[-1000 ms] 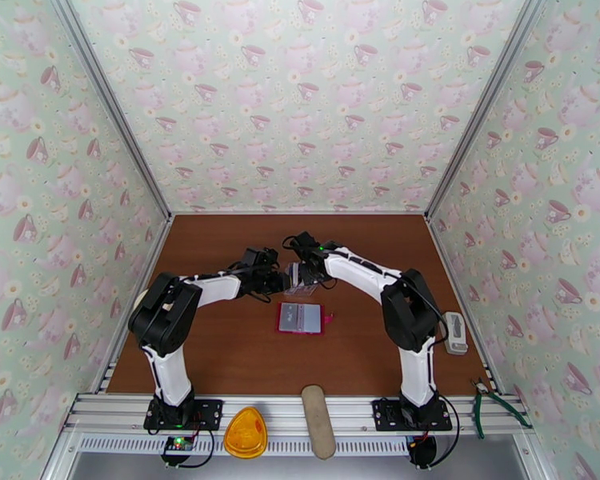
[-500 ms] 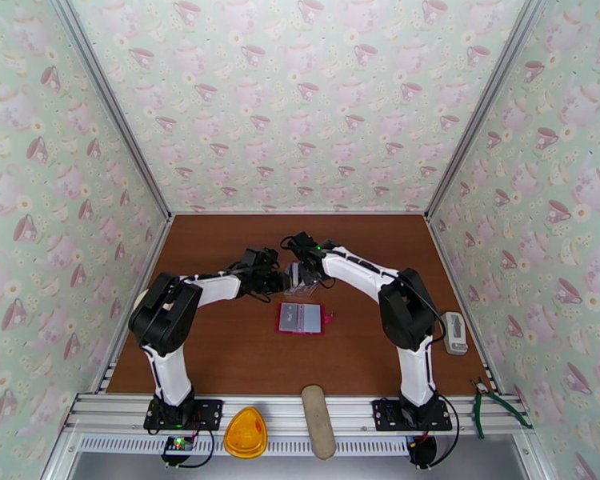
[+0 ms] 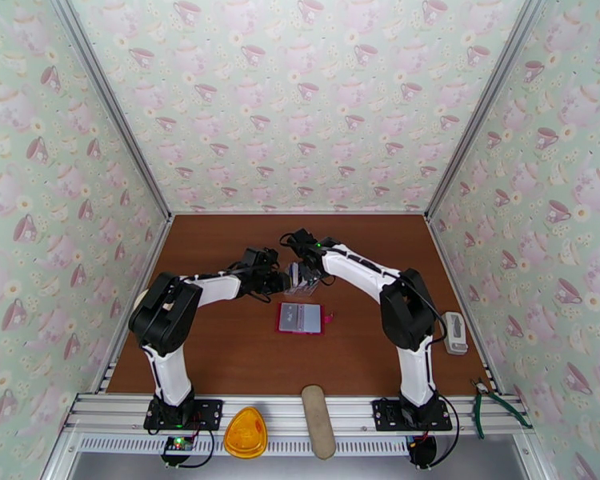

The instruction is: Put the credit cards into the card holder

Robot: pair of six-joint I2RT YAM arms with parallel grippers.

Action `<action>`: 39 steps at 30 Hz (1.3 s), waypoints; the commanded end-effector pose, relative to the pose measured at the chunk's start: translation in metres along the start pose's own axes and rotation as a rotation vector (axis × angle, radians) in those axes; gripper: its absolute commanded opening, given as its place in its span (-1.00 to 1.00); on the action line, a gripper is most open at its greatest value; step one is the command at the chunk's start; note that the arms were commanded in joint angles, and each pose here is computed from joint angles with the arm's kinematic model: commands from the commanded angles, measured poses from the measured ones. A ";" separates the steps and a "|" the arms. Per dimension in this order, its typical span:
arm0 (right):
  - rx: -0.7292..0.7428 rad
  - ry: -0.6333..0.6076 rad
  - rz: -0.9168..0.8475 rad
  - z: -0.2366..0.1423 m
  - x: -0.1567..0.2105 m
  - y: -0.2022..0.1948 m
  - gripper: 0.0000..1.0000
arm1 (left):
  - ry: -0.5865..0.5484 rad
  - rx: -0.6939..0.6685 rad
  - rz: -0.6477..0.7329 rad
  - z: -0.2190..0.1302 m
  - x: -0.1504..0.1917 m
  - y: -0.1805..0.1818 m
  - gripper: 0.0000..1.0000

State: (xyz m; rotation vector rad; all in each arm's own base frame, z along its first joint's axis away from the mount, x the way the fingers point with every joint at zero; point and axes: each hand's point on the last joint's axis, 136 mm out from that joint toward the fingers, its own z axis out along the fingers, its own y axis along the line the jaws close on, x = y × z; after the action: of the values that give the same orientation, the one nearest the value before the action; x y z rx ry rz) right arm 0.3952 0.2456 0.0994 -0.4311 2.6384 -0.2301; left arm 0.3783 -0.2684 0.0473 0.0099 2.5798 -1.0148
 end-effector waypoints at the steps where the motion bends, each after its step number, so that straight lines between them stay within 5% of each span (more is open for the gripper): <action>1: 0.009 0.011 -0.020 -0.004 0.000 -0.001 -0.39 | 0.037 -0.019 -0.032 0.007 0.008 0.011 -0.27; 20: -0.077 0.013 -0.042 -0.012 0.000 0.028 -0.71 | 0.043 -0.023 -0.036 0.008 0.009 0.013 -0.26; 27: -0.001 -0.027 -0.027 -0.017 -0.003 0.010 -0.12 | 0.041 -0.020 -0.034 0.008 0.008 0.013 -0.27; 39: -0.014 0.032 -0.012 0.005 0.012 0.004 -0.06 | 0.045 -0.021 -0.035 0.009 0.009 0.014 -0.27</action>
State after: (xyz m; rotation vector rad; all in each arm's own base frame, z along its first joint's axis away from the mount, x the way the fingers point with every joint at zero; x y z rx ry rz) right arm 0.3873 0.2473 0.0948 -0.4617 2.6594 -0.2373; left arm 0.3781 -0.2692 0.0463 0.0137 2.5807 -1.0360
